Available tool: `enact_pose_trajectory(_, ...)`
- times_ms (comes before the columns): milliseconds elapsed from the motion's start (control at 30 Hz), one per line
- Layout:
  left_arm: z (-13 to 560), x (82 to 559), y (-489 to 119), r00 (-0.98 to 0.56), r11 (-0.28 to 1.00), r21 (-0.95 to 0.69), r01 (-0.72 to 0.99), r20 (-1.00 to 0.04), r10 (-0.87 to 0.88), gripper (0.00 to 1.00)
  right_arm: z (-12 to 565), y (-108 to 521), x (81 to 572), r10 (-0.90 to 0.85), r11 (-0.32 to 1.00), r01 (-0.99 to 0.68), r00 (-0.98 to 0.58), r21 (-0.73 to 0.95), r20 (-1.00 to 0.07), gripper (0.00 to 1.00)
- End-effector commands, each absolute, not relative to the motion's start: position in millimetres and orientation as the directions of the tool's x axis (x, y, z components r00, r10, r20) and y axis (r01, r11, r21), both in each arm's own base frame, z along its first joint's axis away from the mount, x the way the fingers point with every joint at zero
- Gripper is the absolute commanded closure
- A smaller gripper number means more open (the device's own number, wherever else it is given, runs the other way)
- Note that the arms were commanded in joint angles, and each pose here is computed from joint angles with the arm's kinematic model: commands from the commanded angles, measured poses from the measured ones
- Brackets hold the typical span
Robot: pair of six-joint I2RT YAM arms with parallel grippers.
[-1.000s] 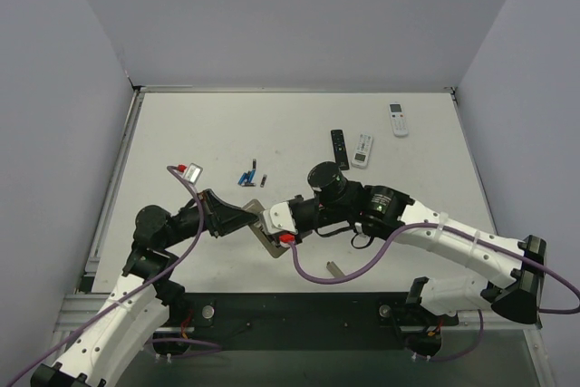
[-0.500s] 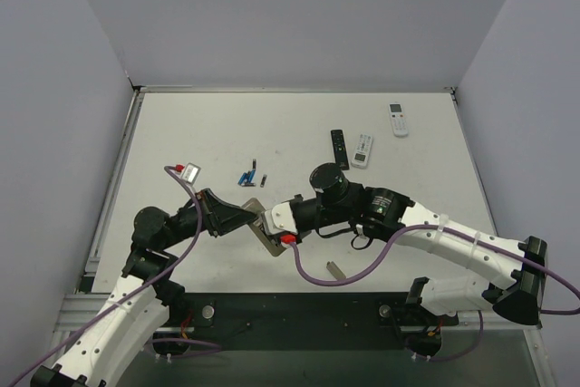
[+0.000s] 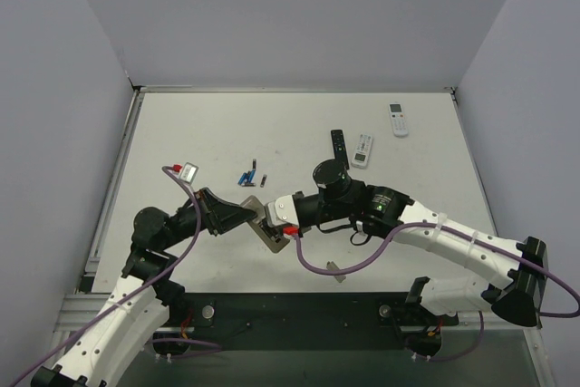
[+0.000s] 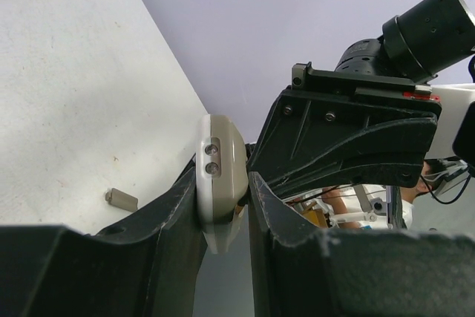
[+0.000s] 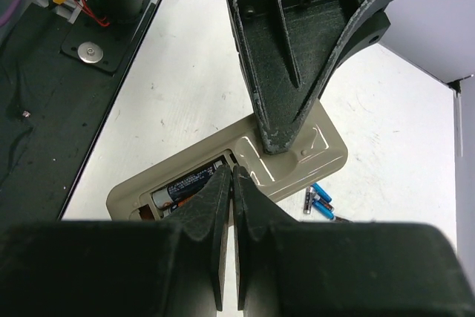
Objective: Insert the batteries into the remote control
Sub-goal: Load the battery into the remote control.
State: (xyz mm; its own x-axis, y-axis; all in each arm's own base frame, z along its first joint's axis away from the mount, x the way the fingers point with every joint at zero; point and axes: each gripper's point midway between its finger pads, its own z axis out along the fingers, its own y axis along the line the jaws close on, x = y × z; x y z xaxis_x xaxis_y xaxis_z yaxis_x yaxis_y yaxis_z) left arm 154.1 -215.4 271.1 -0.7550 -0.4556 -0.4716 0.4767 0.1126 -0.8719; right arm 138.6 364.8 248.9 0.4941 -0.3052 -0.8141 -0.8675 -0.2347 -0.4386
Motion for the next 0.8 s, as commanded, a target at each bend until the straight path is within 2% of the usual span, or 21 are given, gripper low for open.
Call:
enact_pose_trajectory(0, 368, 119, -201, -0.563, -0.048, -0.654, 0.755, -0.609, -0.558, 1.0, 150, 321, 129, -0.596, -0.256, -0.954, 0.283, -0.156, -0.752, 1.0)
enact_pose_trajectory(433, 376, 109, -196, -0.514, -0.07, -0.593, 0.802, -0.626, -0.587, 1.0, 125, 323, 129, -0.632, -0.234, -0.971, 0.197, -0.057, -0.75, 1.0)
enact_pose_trajectory(567, 378, 107, -195, -0.508, -0.076, -0.584, 0.809, -0.628, -0.59, 1.0, 117, 323, 148, -0.642, -0.134, -0.982, 0.186, -0.13, -0.744, 1.0)
enact_pose_trajectory(767, 381, 103, -194, -0.507, -0.095, -0.572, 0.815, -0.623, -0.596, 1.0, 113, 331, 165, -0.579, -0.031, -0.975, 0.196, -0.219, -0.791, 1.0)
